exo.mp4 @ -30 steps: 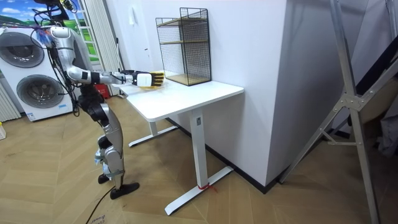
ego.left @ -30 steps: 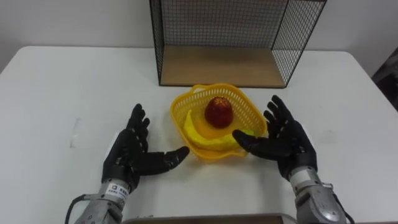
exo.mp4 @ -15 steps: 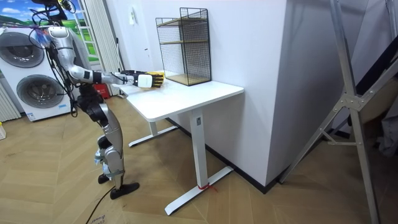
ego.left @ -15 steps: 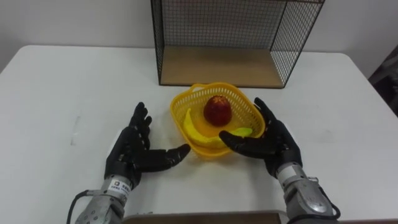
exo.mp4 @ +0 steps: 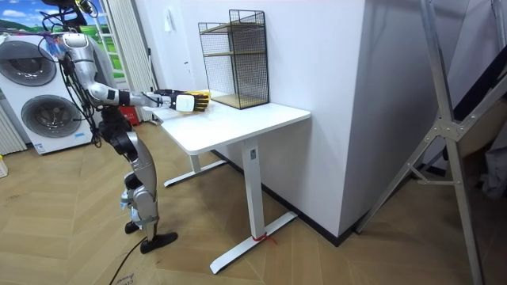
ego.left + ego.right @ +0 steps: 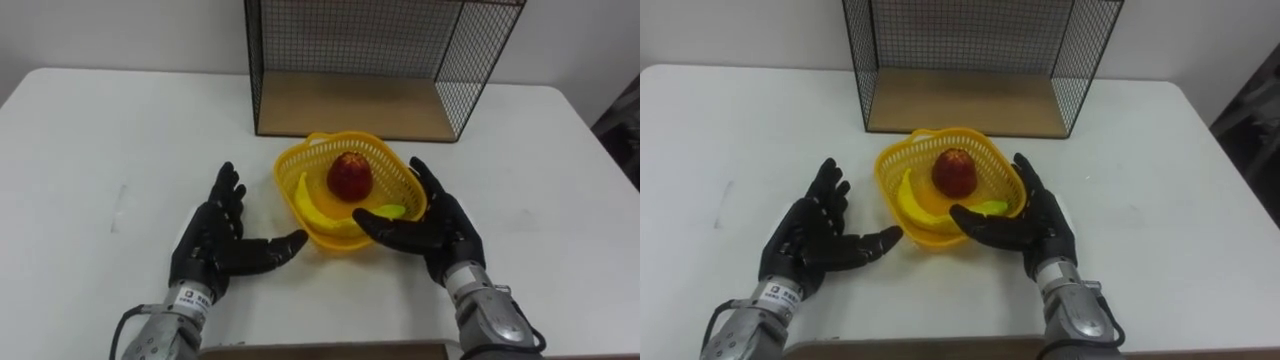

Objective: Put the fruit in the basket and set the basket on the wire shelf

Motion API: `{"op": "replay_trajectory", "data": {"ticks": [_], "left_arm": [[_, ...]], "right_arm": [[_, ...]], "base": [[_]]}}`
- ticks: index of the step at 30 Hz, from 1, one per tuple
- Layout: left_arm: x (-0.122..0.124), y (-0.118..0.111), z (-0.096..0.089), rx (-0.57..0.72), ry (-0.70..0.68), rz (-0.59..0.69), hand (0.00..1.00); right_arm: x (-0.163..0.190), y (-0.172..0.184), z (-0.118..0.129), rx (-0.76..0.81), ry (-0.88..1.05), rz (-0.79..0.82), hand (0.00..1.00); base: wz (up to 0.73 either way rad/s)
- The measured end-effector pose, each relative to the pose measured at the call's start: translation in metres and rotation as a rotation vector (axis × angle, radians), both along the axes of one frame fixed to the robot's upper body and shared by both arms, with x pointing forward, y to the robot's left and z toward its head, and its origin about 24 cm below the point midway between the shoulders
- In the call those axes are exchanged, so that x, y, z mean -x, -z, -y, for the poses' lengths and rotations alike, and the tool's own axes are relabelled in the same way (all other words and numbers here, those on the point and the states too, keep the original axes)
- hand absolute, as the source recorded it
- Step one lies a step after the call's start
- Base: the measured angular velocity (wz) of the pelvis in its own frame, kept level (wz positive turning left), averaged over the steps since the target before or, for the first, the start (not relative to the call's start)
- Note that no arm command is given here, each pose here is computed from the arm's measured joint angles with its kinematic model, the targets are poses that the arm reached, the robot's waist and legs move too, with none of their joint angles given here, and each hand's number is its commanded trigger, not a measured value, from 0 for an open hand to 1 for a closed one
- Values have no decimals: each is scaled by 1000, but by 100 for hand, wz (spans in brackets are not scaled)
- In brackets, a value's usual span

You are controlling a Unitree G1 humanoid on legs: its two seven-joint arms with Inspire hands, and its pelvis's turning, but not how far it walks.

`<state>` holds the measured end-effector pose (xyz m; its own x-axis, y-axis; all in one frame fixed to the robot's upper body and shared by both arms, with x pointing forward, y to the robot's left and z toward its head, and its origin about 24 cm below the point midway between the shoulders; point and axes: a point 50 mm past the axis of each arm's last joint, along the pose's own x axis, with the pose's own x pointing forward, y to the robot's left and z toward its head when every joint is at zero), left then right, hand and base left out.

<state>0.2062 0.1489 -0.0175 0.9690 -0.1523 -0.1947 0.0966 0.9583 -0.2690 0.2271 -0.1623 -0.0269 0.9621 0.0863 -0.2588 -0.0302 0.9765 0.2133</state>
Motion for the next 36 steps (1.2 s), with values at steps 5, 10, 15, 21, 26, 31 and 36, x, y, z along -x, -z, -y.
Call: {"op": "replay_trajectory", "data": {"ticks": [5, 10, 15, 21, 26, 31, 36], "left_arm": [[1, -2, 11, 48, 61, -1, 0], [0, -4, 34, 68, 189, -1, 0], [-7, -9, 39, 72, 220, 21, 0], [-7, -10, 39, 114, 218, 13, 0], [-7, -10, 40, 136, 220, 14, 0], [-7, -11, 40, 151, 216, 15, 0], [-7, -11, 40, 151, 216, 15, 0]], "right_arm": [[-4, 0, -1, 1, 0, 1, 0], [-10, -1, -4, -7, -2, 4, 0], [-12, 0, -2, -6, 20, 6, 0], [-13, 0, -3, -8, 22, 9, 0], [-12, -1, -3, -10, 23, 10, 0], [-12, 0, -3, -9, 24, 9, 0], [-12, 0, -1, 1, 27, 9, 0]], "base": [[0], [0], [-1], [-1], [-2], [0], [-3]]}}
